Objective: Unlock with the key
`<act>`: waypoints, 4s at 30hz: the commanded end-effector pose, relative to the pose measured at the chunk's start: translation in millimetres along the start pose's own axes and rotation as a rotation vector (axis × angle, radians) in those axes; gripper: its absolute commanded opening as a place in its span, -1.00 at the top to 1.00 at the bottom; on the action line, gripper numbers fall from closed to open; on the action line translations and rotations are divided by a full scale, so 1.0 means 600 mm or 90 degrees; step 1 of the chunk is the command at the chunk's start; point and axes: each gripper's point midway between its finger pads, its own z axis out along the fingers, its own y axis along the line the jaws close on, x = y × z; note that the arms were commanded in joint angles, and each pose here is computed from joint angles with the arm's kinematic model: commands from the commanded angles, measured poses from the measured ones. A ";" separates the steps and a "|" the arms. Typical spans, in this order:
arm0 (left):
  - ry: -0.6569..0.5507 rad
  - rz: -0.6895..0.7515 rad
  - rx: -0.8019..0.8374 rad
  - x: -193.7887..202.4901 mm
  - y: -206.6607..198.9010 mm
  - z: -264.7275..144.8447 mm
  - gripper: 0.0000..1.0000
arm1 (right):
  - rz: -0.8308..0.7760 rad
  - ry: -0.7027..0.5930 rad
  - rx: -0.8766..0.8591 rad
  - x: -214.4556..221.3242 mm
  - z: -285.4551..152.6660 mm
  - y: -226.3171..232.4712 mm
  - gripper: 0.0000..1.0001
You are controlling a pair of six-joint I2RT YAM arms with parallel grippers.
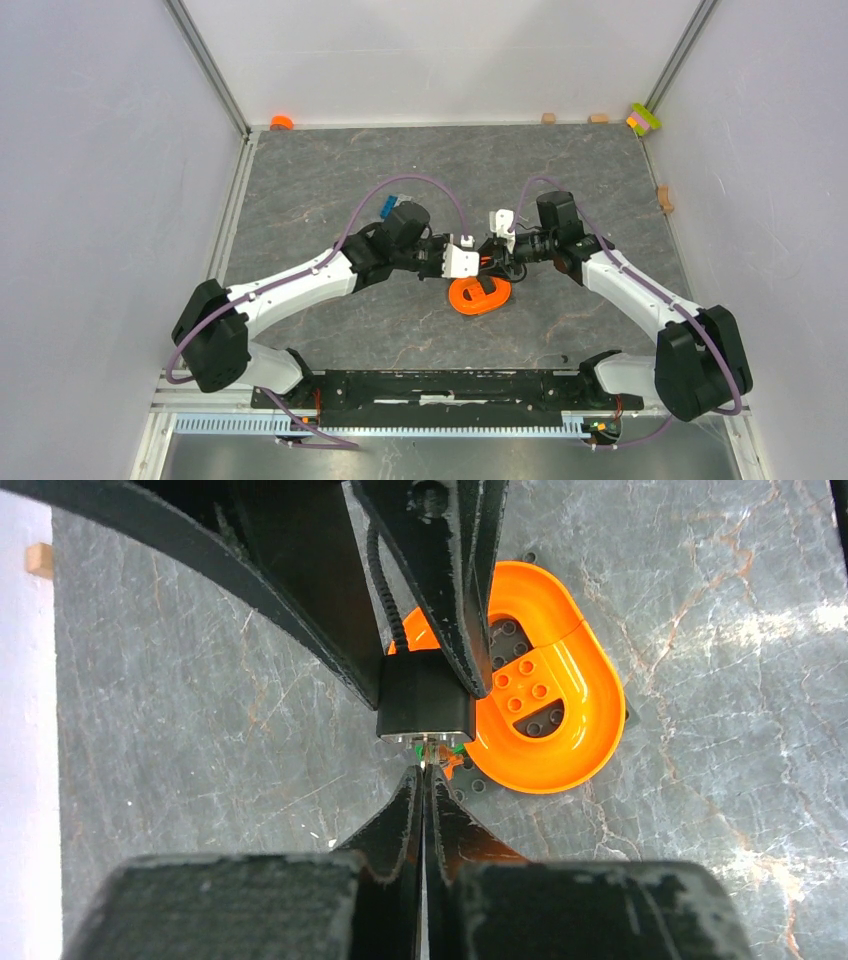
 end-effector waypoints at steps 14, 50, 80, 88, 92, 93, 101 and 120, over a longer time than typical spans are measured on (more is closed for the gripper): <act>0.022 0.020 -0.034 -0.032 0.006 -0.031 0.27 | -0.055 -0.042 0.011 -0.037 0.001 -0.025 1.00; -0.148 -0.899 0.144 -0.059 0.066 0.018 -0.55 | -0.161 -0.001 0.106 -0.042 -0.017 -0.043 1.00; -0.143 -0.898 0.176 -0.054 0.063 0.043 0.96 | -0.138 0.004 0.135 -0.041 -0.021 -0.054 0.73; -0.218 -0.864 0.186 -0.039 0.110 -0.016 0.96 | -0.182 0.001 0.164 -0.082 -0.047 -0.060 -0.24; -0.248 -0.828 0.213 -0.044 0.106 -0.038 0.96 | -0.199 -0.003 0.187 -0.099 -0.060 -0.061 -0.20; -0.253 -0.822 0.219 -0.047 0.103 -0.041 0.96 | -0.200 -0.005 0.187 -0.103 -0.061 -0.060 -0.16; -0.287 -0.812 0.246 -0.052 0.089 -0.045 0.96 | -0.179 -0.021 0.167 -0.103 -0.052 -0.051 0.01; -0.283 -0.833 0.250 -0.057 0.069 -0.021 0.96 | -0.121 0.007 0.173 -0.070 -0.021 -0.062 0.28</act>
